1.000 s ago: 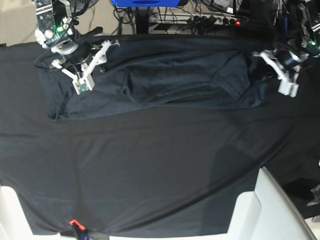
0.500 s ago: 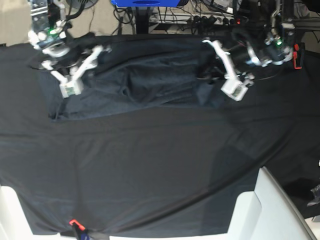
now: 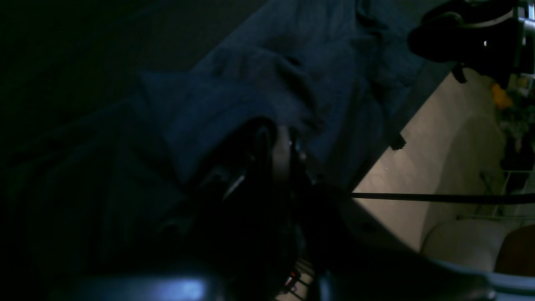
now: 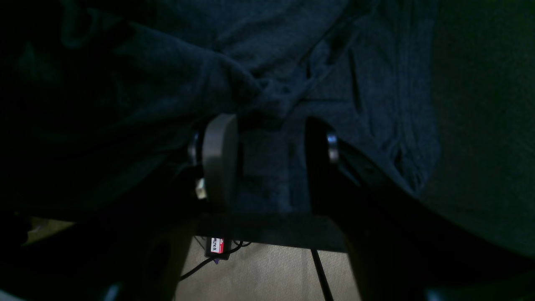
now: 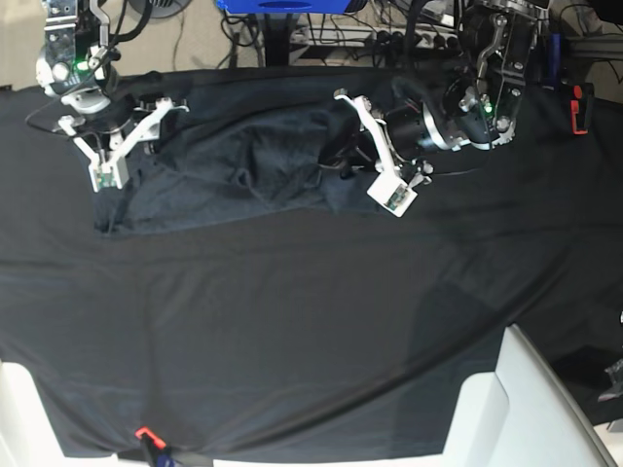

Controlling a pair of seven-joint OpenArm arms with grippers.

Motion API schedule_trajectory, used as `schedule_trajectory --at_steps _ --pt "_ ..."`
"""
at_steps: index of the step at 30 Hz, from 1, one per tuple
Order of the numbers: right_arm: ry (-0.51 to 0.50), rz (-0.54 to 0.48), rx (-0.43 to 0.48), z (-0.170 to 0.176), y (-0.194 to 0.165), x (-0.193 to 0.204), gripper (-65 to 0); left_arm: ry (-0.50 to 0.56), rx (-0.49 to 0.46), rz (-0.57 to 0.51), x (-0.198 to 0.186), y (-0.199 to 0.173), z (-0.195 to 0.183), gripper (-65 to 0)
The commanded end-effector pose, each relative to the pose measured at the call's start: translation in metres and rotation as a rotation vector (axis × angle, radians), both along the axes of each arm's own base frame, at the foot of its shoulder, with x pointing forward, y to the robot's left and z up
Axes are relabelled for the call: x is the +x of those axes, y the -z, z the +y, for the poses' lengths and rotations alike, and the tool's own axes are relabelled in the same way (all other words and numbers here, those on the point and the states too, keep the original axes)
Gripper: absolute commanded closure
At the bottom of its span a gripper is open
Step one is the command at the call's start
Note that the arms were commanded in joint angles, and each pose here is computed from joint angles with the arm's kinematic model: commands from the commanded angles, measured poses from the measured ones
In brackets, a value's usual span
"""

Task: Fold the T-shirt properly
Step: 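Grasp the shirt edge with the left gripper and pull it toward the right gripper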

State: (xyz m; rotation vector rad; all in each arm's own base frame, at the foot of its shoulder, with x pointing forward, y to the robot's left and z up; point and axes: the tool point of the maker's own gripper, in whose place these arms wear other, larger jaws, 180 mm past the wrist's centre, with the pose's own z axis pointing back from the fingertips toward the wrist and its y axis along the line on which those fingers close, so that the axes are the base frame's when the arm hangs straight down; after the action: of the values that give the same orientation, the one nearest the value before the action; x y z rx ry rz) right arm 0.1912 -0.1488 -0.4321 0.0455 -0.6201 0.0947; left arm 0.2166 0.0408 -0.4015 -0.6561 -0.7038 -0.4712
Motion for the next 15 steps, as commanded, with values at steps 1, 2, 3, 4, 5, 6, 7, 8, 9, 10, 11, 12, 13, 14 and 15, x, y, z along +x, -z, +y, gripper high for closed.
schedule_trajectory --at_steps 1,2,3,4,5,6,7,8,9,10,11,12,13,14,15 --pt "0.001 -0.032 0.000 -0.001 -0.006 0.005 -25.1 -0.009 -0.041 -0.038 0.009 -0.011 -0.005 0.0" --pt "0.002 -0.026 0.000 -0.001 -0.004 0.004 -25.1 -0.011 -0.043 -0.033 0.009 -0.010 -0.006 0.0" --pt "0.003 -0.018 0.000 -0.001 -0.002 0.002 -25.1 -0.012 -0.043 -0.029 0.008 -0.008 -0.006 0.0" --pt "0.005 -0.011 0.001 -0.002 0.001 0.002 -25.1 -0.013 -0.043 -0.026 0.008 -0.007 -0.006 0.0" --pt "0.006 0.000 0.001 -0.002 0.005 0.000 -25.1 -0.014 -0.044 -0.023 0.008 -0.007 -0.006 0.0" --pt "0.009 0.009 0.001 -0.003 0.008 -0.001 -25.1 -0.015 -0.044 -0.022 0.008 -0.006 -0.006 0.0" --pt "0.010 0.020 0.001 -0.003 0.011 -0.004 -25.1 -0.015 -0.043 -0.019 0.007 -0.005 -0.006 0.0" --pt "0.011 0.029 0.002 -0.003 0.014 -0.005 -25.1 -0.016 -0.042 -0.016 0.007 -0.004 -0.005 0.0" --pt "0.012 0.032 0.002 -0.004 0.015 -0.006 -25.1 -0.016 -0.042 -0.017 0.008 -0.004 -0.005 0.0" --pt "0.012 0.032 0.002 -0.004 0.015 -0.006 -25.1 -0.016 -0.042 -0.025 0.011 -0.006 -0.005 0.0" --pt "0.012 0.032 0.002 -0.004 0.015 -0.006 -25.1 -0.015 -0.043 -0.025 0.011 -0.006 -0.006 0.0" --pt "0.012 0.032 0.002 -0.004 0.015 -0.006 -25.1 -0.015 -0.043 -0.029 0.013 -0.007 -0.006 0.0" --pt "0.012 0.032 0.002 -0.004 0.015 -0.006 -25.1 -0.015 -0.043 -0.032 0.014 -0.008 -0.006 0.0" --pt "0.012 0.032 0.002 -0.004 0.015 -0.006 -25.1 -0.014 -0.043 -0.034 0.014 -0.008 -0.006 0.0" --pt "0.012 0.032 0.002 -0.004 0.015 -0.006 -25.1 -0.015 -0.044 -0.035 0.015 -0.009 -0.006 0.0"
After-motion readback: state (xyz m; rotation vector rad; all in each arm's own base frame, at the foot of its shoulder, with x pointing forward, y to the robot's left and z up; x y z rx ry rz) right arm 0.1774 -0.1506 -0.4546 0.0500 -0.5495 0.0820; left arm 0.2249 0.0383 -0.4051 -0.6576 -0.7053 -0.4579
